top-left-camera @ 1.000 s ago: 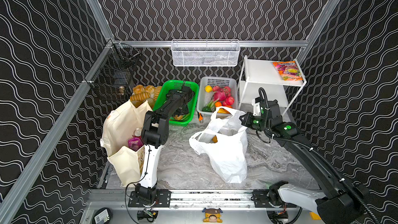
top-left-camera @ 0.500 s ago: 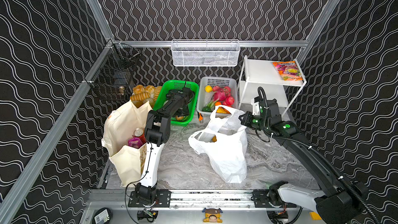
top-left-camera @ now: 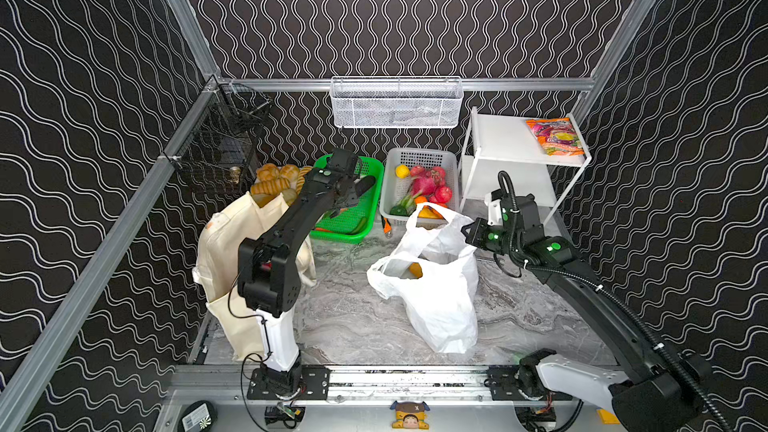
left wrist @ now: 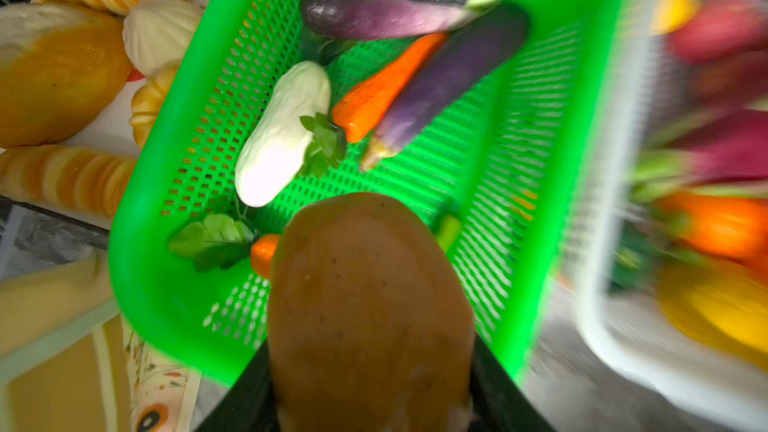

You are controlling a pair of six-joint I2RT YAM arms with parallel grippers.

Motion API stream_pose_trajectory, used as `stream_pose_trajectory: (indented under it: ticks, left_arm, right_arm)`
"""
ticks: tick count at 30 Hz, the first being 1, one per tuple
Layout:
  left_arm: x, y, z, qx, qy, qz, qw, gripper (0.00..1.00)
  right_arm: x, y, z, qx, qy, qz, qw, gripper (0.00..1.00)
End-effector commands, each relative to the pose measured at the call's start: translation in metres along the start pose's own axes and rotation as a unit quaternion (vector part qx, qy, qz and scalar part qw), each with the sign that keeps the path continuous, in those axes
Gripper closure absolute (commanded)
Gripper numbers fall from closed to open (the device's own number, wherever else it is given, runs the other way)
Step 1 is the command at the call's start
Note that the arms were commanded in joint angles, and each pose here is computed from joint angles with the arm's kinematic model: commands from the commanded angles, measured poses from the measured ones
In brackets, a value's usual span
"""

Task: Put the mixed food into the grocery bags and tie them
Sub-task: 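Carry the potato into the white bag and open the left gripper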

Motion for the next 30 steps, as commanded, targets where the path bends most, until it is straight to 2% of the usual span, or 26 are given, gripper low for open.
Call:
stream_pose_trajectory:
  ticks: [1, 4, 7, 9, 11, 13, 18, 21, 30]
  left_arm:
    - [-0.009, -0.034, -0.002, -0.052, 0.016, 0.085, 0.995, 0.54]
    - [-0.015, -0.066, 0.013, -0.078, 0.035, 0.147, 0.985, 0.56]
    - [-0.026, -0.094, 0.038, -0.092, 0.077, 0.235, 0.965, 0.59]
    - [-0.034, -0.114, 0.056, -0.103, 0.112, 0.309, 0.939, 0.60]
    - [-0.037, -0.130, 0.071, -0.110, 0.128, 0.348, 0.922, 0.61]
    - [-0.040, -0.146, 0.083, -0.127, 0.164, 0.394, 0.896, 0.61]
    - [-0.036, -0.157, 0.103, -0.156, 0.179, 0.427, 0.872, 0.64]
    - [-0.040, -0.157, 0.109, -0.155, 0.191, 0.456, 0.855, 0.65]
    - [-0.044, -0.168, 0.115, -0.156, 0.220, 0.506, 0.819, 0.67]
  right_arm:
    - [0.005, -0.002, -0.003, -0.008, 0.006, -0.018, 1.000, 0.95]
    - [0.006, -0.002, -0.003, -0.009, 0.007, -0.020, 1.000, 0.95]
    - [0.007, -0.003, -0.003, -0.011, 0.008, -0.024, 1.000, 0.95]
    - [0.008, -0.004, -0.004, -0.012, 0.011, -0.024, 1.000, 0.95]
    - [0.008, -0.004, -0.004, -0.011, 0.012, -0.026, 1.000, 0.95]
    - [0.008, -0.003, -0.004, -0.010, 0.015, -0.024, 1.000, 0.95]
    - [0.008, -0.001, -0.004, 0.003, 0.017, -0.016, 1.000, 0.95]
    - [0.011, -0.003, -0.004, 0.005, 0.020, -0.023, 1.000, 0.95]
    - [0.012, -0.014, -0.003, -0.005, 0.024, -0.031, 0.999, 0.95]
Point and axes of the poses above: each gripper's point midway between its finger pads, its own y axis out along the fingers, its own x axis along the line the jaws close on, z = x × y, the point moved 8 cm from there along -y, back along the fingers, and after that the axes turned 13 degrees about y, right-handed, at the moved point
